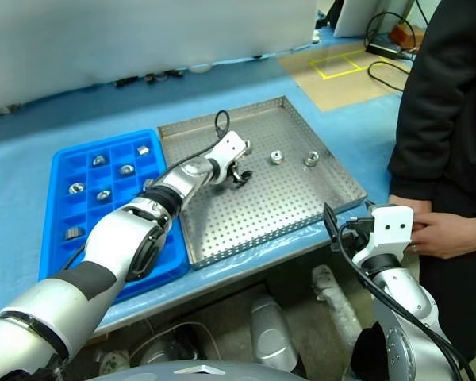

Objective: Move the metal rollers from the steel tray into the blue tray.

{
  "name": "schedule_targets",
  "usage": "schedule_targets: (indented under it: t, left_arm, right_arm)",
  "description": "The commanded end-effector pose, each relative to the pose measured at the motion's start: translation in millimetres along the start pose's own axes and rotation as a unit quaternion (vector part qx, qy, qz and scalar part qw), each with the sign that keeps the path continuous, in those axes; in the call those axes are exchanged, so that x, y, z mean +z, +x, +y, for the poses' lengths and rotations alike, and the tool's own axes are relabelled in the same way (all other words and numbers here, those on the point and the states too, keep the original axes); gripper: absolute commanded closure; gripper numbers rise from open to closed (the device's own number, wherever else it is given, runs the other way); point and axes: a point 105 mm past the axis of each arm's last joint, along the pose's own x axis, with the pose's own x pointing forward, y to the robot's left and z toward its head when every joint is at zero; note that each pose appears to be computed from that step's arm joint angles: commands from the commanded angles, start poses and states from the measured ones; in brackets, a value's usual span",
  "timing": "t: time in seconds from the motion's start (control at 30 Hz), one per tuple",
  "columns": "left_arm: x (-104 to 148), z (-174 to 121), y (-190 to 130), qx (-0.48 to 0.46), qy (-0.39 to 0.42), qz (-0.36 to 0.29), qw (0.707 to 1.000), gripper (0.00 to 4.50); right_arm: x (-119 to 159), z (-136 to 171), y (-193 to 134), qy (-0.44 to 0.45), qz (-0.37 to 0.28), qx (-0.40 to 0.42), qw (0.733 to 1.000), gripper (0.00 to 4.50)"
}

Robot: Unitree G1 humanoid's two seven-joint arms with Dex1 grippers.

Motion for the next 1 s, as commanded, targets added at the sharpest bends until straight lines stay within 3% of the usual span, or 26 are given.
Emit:
schedule_targets:
  t: [0.03, 0.17, 0.27, 0.33, 0.43, 0.5, 0.7, 1.0]
  left_arm:
    - [-7.4, -3.7, 1.2, 0.000, 0.006, 0.017, 1.000, 0.04]
    - [-14.1, -1.3, -0.5, 0.002, 0.005, 0.027, 1.000, 0.56]
    - [-21.4, -1.0, -1.7, 0.000, 0.010, 0.042, 0.999, 1.53]
    - [-22.4, -1.4, -1.9, -0.003, 0.013, 0.044, 0.999, 1.53]
    - [-22.3, -3.1, -2.0, -0.011, 0.013, 0.042, 0.999, 2.13]
    - [-22.5, -1.6, -2.3, -0.007, 0.011, 0.043, 0.999, 2.77]
    - [-8.0, -1.4, -3.8, -0.032, -0.012, 0.008, 0.999, 2.80]
    - [58.8, 7.4, -17.9, -0.104, -0.037, -0.121, 0.986, 2.80]
  right_arm:
    - [9.9, -1.7, -1.1, -0.011, -0.019, -0.005, 1.000, 0.00]
    - [9.7, -1.6, -1.3, -0.011, -0.019, -0.005, 1.000, 0.00]
    - [9.0, -0.9, -1.1, -0.011, -0.018, -0.005, 1.000, 0.00]
    - [9.1, -0.4, -0.5, -0.010, -0.018, -0.004, 1.000, 0.00]
    - [9.4, -0.1, 0.5, -0.009, -0.019, -0.002, 1.000, 0.00]
    - [9.7, 0.0, 1.2, -0.009, -0.020, -0.001, 1.000, 0.00]
    - [15.4, 2.8, 5.8, -0.008, -0.030, 0.009, 0.999, 0.00]
    - [38.3, 9.8, 20.6, -0.019, -0.064, 0.048, 0.997, 0.00]
